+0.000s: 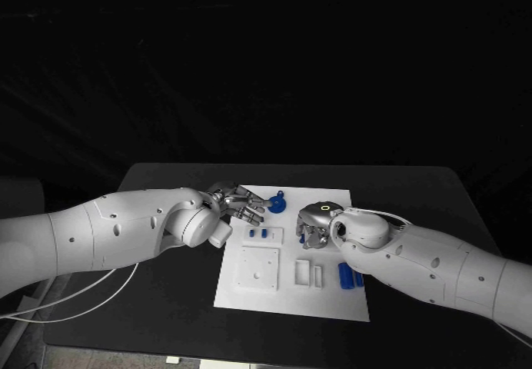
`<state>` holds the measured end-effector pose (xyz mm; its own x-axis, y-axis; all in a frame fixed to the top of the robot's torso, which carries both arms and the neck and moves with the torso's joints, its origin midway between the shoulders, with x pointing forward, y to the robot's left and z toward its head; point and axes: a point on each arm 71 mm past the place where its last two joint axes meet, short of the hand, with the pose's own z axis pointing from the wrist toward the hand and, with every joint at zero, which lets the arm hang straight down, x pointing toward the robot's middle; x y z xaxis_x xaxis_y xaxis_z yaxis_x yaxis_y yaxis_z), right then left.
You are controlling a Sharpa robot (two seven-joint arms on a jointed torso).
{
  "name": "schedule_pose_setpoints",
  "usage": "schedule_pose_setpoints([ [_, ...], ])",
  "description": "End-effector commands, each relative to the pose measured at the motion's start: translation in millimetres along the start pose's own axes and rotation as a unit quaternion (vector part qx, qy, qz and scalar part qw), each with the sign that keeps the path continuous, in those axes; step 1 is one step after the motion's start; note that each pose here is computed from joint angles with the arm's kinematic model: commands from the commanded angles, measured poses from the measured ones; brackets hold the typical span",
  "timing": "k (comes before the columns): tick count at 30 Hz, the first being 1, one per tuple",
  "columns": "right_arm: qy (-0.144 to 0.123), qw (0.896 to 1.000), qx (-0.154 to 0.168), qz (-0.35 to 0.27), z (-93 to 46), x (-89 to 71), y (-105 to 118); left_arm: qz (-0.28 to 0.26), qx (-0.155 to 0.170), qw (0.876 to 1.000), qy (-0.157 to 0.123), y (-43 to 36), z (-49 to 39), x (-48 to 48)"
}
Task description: Assemble the parts on the task board
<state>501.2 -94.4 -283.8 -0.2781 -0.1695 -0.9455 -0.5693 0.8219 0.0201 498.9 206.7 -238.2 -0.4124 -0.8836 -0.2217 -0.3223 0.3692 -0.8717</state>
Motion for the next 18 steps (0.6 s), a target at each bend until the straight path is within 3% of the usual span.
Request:
schedule_pose_setpoints([
  [1,-0.011,0.999,-0.014,-0.027,0.1,-1.1,3.7,0.004,0.006,1.000,0.007,-1.5,-0.3,2.1],
  [10,-0.002,0.999,-0.013,-0.039,0.7,3.4,5.2,0.005,0.006,1.000,0.009,-1.1,-0.5,1.8],
  [18,-0.009,0.999,-0.012,-0.042,1.8,3.3,5.8,0.006,0.004,1.000,0.010,-0.6,-0.7,1.2],
])
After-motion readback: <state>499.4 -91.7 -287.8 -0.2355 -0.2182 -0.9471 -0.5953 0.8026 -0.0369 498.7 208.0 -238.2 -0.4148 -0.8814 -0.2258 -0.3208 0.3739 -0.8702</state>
